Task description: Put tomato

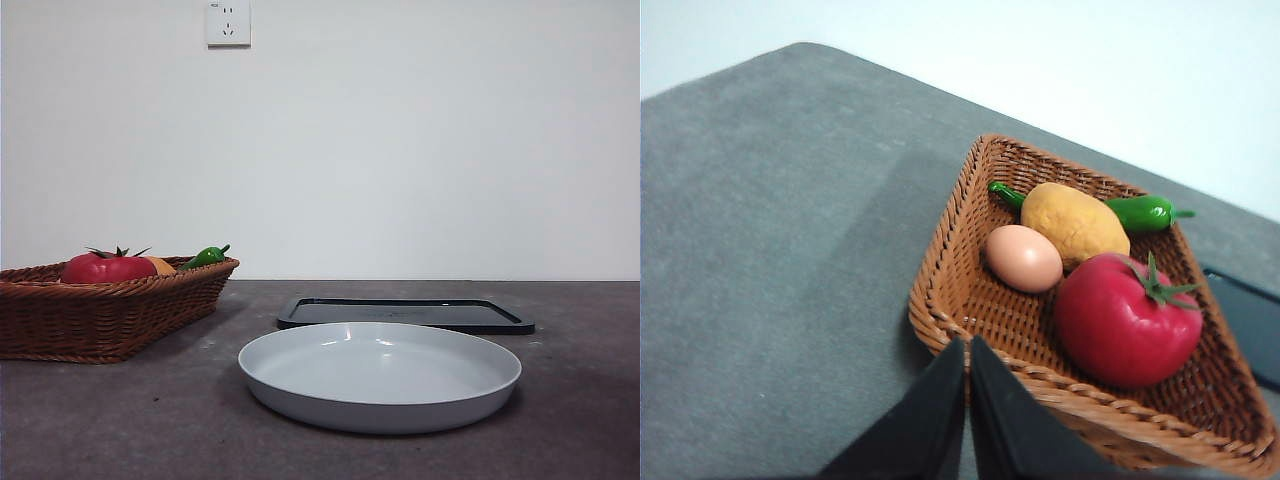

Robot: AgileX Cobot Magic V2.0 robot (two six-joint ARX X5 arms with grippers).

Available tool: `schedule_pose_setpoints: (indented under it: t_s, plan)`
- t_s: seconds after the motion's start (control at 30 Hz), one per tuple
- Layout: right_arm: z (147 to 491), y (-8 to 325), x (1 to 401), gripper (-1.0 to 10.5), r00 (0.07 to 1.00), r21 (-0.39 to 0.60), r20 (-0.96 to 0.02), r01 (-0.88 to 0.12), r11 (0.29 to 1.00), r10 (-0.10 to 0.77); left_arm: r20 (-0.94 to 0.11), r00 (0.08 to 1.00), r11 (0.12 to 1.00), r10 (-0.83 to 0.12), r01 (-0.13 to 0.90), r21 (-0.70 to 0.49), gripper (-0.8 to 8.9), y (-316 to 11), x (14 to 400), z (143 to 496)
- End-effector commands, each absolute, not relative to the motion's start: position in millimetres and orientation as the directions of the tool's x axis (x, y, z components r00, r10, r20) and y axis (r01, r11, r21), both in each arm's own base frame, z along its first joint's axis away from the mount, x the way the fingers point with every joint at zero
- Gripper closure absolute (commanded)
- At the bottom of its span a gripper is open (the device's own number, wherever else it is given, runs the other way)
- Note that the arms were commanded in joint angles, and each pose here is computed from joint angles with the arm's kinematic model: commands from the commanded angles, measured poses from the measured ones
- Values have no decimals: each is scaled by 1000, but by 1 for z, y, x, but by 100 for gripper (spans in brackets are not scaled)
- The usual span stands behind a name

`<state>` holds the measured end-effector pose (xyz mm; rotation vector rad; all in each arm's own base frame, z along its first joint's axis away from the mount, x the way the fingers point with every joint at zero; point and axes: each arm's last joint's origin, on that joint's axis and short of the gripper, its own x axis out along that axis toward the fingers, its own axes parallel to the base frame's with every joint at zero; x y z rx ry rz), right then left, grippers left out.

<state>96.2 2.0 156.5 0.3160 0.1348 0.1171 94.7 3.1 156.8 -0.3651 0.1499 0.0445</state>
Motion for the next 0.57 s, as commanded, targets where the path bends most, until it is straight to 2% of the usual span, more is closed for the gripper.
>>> schedule_pose_setpoints:
  t_s: [0.03,0.13,0.4,0.57]
  plan:
    - [161,2,95,940,984,369,-112,-89,925,140,-157,987,904,21,-86,-418,804,3,94,160]
    - [171,2,92,940,984,369,-108,-91,925,140,-150,989,891,17,-83,-447,804,3,92,168]
    - [211,3,81,940,987,362,-72,-105,926,140,-175,982,889,-65,-23,-457,803,0,85,192]
    - [237,5,79,940,969,347,-114,-170,922,221,-188,966,883,-176,70,-463,803,-3,83,214]
